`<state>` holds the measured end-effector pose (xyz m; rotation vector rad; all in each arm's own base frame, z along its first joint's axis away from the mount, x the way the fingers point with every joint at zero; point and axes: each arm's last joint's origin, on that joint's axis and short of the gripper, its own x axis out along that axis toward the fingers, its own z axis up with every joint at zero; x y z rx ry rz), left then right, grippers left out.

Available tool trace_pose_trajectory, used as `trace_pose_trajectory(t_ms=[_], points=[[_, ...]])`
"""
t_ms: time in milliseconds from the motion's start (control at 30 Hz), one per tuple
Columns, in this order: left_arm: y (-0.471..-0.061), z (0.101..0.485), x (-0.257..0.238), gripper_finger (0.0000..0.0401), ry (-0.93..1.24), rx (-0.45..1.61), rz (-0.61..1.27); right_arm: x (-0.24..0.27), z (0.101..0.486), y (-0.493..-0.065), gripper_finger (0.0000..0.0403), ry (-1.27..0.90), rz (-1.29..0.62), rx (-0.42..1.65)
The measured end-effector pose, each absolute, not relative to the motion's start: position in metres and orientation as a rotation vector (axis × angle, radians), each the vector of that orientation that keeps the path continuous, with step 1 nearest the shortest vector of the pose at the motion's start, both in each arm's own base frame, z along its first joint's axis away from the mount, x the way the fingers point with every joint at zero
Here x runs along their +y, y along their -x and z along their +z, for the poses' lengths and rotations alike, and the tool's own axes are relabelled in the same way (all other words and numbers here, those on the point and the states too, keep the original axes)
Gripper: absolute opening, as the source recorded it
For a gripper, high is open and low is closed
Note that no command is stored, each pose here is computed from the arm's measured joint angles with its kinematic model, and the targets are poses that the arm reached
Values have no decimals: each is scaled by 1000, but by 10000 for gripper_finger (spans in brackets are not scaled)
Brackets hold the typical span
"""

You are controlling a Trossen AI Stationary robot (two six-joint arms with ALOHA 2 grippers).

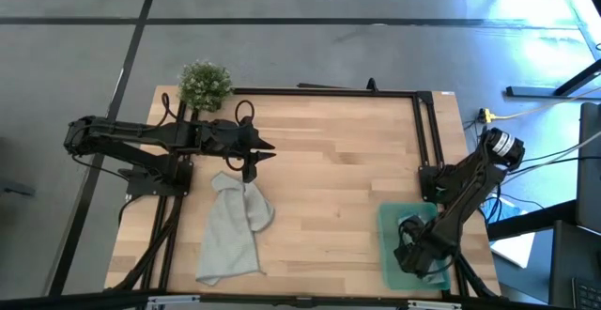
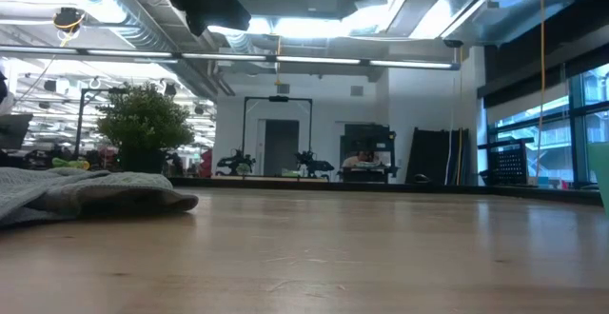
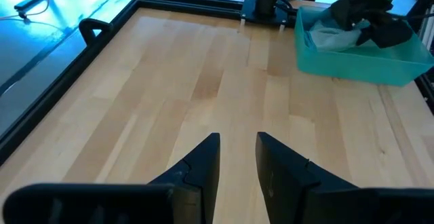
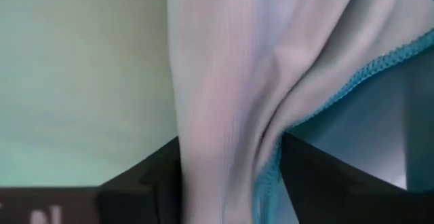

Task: Roll microfiber towels into tight, uniform cylinder then place into a basket
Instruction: Put the rolled blue towel into the green bin

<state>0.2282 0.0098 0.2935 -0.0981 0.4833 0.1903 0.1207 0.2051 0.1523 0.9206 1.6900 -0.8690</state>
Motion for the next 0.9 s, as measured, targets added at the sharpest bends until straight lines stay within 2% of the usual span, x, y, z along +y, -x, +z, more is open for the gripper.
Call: trace_pose_trajectory(t_ms=[167, 433, 533, 733, 900], points=[[-228, 294, 10, 90, 98, 483, 190, 201, 166, -119, 215, -985, -843, 1640], [-228, 294, 10, 90, 98, 483, 190, 191, 179, -113, 216, -1053, -955, 1611], [-228, 294, 10, 90, 98, 483, 190, 189, 184, -112, 216, -1074, -938, 1588], [-228, 293, 10, 90, 98, 484, 190, 177, 199, -112, 216, -1132, -895, 1378], [-228, 294, 10, 90, 98, 483, 190, 170, 201, -117, 216, -1080, -848, 1200]])
